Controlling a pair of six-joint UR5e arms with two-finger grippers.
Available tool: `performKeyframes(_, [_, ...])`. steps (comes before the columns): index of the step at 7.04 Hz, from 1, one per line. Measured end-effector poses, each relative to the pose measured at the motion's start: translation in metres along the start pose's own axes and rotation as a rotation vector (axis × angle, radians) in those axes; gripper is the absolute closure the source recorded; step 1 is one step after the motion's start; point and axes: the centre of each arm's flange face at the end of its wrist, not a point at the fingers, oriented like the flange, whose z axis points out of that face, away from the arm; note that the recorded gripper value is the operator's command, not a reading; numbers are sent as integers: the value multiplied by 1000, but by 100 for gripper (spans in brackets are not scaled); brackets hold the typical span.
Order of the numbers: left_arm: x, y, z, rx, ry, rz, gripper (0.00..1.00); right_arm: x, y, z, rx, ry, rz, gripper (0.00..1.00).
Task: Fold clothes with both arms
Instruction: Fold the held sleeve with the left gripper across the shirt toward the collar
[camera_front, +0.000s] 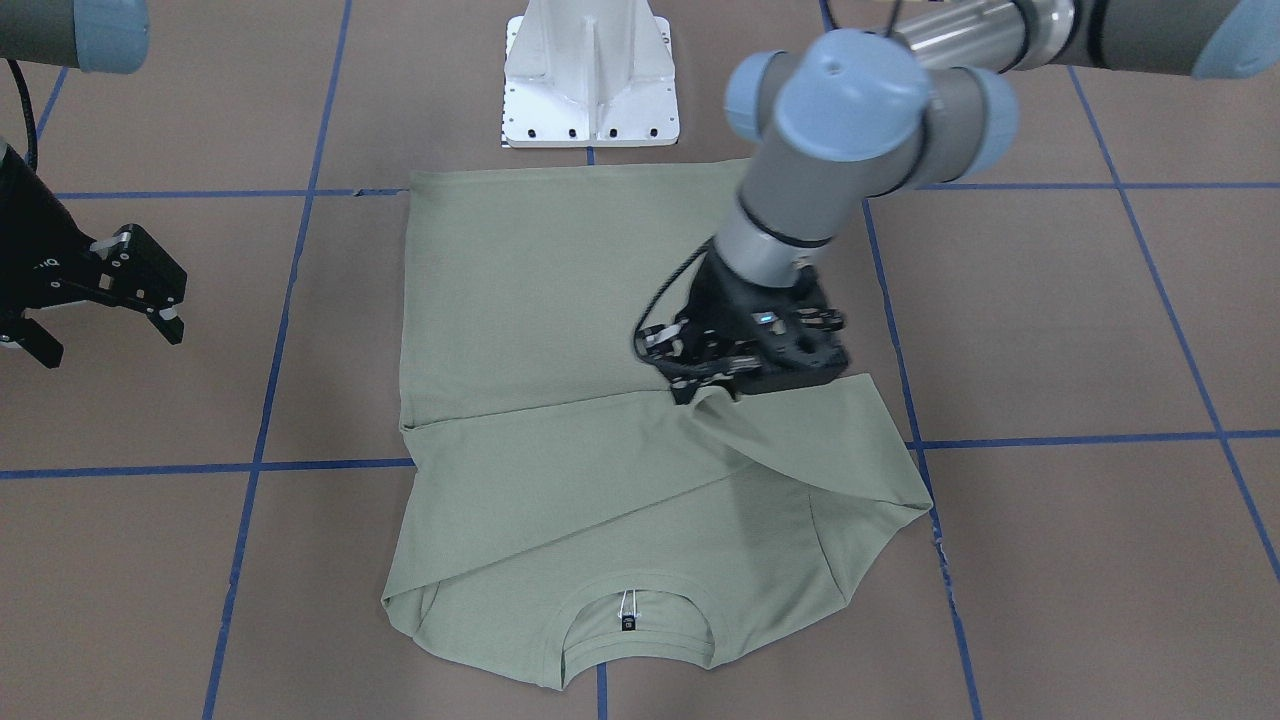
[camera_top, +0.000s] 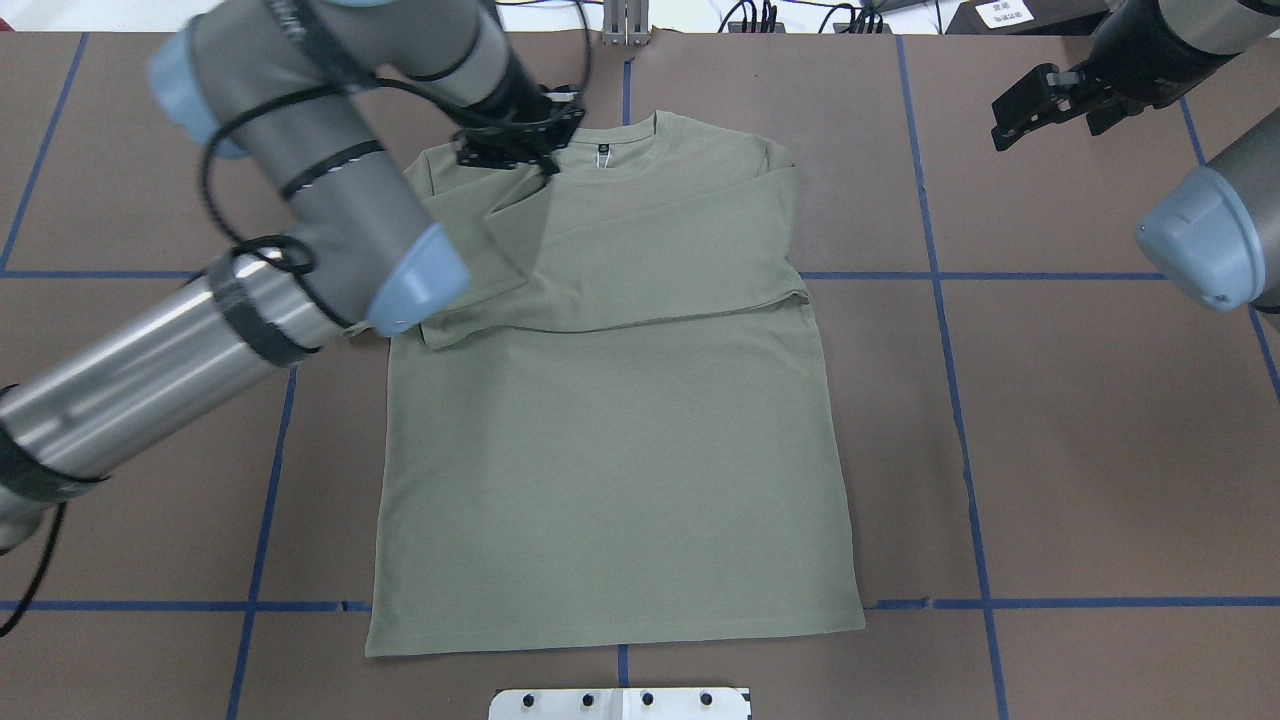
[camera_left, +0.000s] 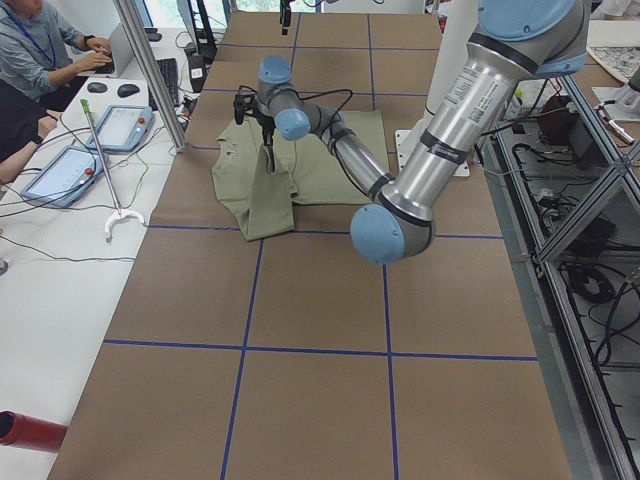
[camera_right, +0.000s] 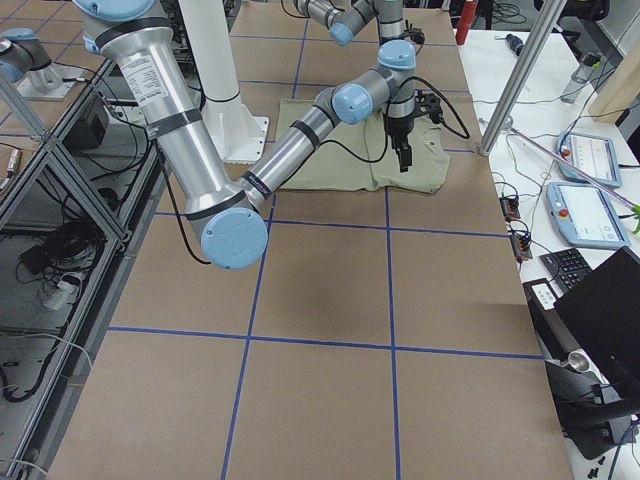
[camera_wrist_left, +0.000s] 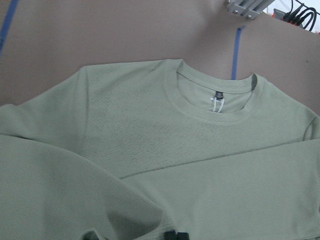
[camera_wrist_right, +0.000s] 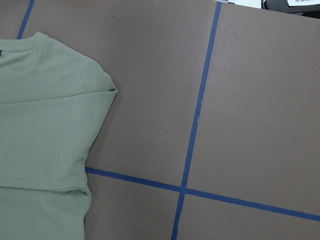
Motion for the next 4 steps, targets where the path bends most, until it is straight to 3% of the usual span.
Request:
performKeyframes(1, [54, 26, 36, -1, -2, -38, 100, 1, 1, 1, -2, 1, 3, 0])
performKeyframes(3, [94, 76, 105, 15, 2, -53, 100, 3, 2, 2, -4, 3, 7, 0])
performKeyframes(4, [97, 95, 128, 24, -1, -48, 79, 4, 2, 2, -4, 3, 8, 0])
